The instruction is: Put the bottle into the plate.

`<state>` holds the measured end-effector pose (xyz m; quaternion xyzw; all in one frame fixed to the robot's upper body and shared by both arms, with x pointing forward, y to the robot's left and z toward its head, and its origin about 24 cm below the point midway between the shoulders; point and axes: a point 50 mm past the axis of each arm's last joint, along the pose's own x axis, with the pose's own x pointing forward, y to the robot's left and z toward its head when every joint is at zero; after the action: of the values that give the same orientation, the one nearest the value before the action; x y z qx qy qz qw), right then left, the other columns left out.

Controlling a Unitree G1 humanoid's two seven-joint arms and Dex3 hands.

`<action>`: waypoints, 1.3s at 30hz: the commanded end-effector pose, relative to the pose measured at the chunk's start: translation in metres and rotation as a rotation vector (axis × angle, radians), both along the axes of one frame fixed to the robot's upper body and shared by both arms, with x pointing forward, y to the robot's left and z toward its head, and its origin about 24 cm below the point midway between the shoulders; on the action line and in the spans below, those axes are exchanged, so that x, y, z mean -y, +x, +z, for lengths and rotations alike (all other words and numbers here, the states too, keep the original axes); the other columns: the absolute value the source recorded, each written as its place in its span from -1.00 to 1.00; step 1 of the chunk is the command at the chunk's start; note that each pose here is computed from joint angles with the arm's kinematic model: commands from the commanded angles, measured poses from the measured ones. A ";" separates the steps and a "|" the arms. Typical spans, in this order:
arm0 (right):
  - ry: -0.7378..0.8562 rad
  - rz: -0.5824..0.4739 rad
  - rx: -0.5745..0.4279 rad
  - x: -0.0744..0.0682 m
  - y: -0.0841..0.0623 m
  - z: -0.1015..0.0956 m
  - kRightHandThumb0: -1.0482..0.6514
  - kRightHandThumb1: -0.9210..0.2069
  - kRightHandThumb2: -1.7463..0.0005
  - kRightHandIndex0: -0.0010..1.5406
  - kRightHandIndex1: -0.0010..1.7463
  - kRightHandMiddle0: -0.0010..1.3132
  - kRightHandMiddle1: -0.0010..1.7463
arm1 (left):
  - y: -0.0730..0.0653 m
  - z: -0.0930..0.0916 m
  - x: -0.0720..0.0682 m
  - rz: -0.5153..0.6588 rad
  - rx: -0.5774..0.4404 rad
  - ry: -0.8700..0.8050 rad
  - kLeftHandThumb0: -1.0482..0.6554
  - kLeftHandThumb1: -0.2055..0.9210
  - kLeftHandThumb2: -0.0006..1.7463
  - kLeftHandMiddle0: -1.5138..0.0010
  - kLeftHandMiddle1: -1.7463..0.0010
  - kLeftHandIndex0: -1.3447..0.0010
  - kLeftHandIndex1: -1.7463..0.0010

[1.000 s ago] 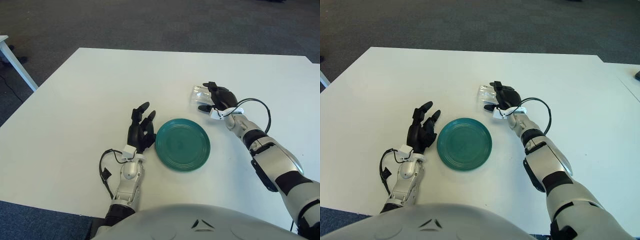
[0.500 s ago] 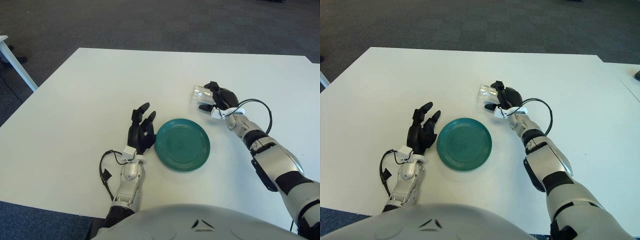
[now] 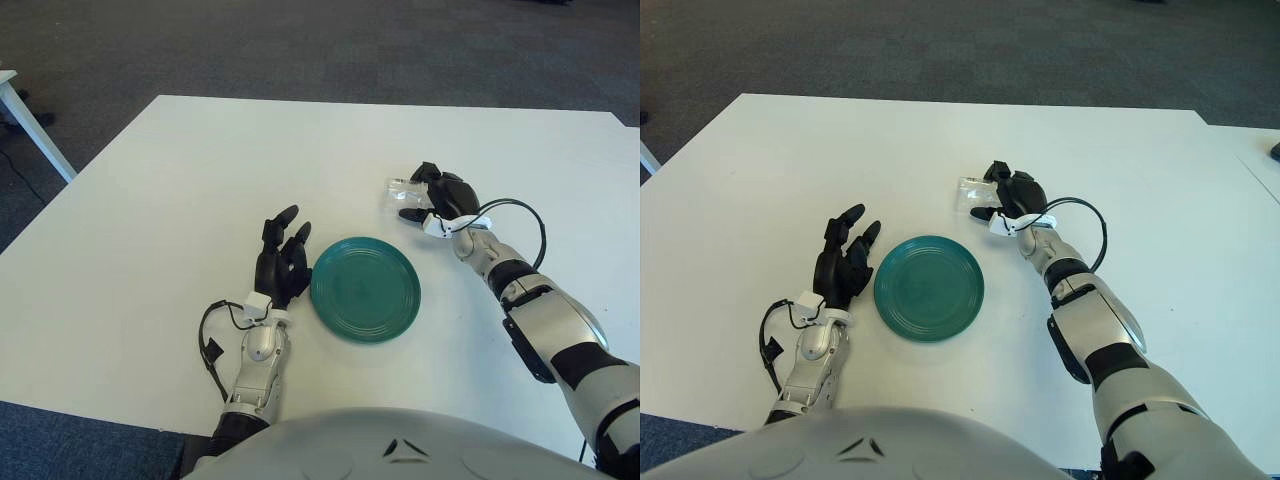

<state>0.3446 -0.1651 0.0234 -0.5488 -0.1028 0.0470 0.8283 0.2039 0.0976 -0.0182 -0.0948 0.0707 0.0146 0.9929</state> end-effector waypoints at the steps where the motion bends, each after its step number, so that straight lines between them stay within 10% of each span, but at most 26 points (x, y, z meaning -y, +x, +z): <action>1: 0.001 -0.006 0.035 0.008 -0.003 0.001 -0.26 -0.48 0.04 -0.27 0.97 -0.33 0.91 | -0.011 -0.011 0.019 0.018 -0.088 -0.069 -0.77 1.00 -0.23 0.17 0.98 0.76 0.10; 14: 0.037 0.049 0.185 0.005 -0.007 0.011 -0.26 -0.31 -0.20 0.35 1.00 -0.31 1.00 | -0.011 -0.010 0.019 0.021 -0.078 -0.072 -0.75 1.00 -0.22 0.16 0.98 0.77 0.11; 39: 0.104 0.109 0.222 0.006 -0.008 0.021 -0.25 -0.38 -0.14 0.55 1.00 -0.36 1.00 | -0.006 -0.009 0.021 0.026 -0.063 -0.096 -0.73 1.00 -0.23 0.14 0.98 0.77 0.12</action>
<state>0.3374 -0.1688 0.0423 -0.5069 -0.2204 0.0276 0.8329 0.2056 0.0949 -0.0174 -0.1052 0.0655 0.0154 0.9922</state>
